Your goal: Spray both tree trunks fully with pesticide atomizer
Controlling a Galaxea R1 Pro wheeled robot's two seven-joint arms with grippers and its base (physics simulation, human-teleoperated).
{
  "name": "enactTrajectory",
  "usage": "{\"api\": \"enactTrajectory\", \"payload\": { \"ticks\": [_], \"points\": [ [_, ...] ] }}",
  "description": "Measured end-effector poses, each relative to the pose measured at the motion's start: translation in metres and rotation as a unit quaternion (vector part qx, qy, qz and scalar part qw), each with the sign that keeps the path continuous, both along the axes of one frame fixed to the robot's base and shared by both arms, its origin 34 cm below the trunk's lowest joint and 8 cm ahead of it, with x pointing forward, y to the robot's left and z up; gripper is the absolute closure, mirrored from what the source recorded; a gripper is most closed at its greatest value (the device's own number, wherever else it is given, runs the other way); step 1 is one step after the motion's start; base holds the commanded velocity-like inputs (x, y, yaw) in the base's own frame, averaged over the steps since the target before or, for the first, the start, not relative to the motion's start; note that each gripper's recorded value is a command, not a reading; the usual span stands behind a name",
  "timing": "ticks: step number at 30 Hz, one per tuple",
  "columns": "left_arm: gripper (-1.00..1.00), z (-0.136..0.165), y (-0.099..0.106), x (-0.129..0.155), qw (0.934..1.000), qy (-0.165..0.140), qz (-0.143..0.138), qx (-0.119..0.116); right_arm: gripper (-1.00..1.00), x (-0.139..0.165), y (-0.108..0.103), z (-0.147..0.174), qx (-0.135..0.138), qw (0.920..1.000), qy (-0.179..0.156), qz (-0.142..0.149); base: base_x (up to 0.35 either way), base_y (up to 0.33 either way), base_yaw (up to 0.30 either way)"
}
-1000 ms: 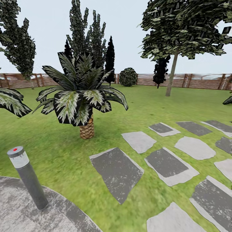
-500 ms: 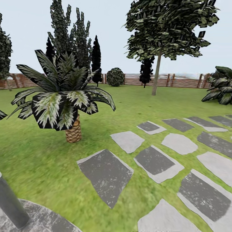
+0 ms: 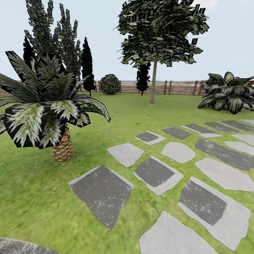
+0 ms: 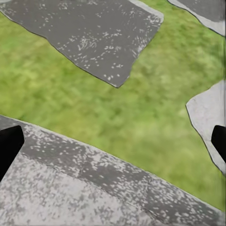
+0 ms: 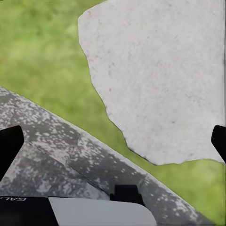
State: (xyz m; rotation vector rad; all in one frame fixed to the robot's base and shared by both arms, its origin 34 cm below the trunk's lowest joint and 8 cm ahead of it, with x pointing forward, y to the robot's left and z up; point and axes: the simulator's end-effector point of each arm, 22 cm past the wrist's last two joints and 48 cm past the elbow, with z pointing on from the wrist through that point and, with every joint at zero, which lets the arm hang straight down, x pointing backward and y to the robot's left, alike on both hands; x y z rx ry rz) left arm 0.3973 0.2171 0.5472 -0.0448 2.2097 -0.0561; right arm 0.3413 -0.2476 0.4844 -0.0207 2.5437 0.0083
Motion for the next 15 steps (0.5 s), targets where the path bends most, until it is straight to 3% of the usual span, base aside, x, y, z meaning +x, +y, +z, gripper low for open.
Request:
{"api": "enactTrajectory", "payload": {
  "ticks": [15],
  "points": [
    [-1.00, 0.0000, 0.0002, 0.0000, 1.0000, 0.000, 0.000, 0.000, -1.00, 0.0000, 0.0016, 0.0000, 0.001, 1.0000, 0.000, 0.001, 0.000, 0.000, -0.300]
  ]
}}
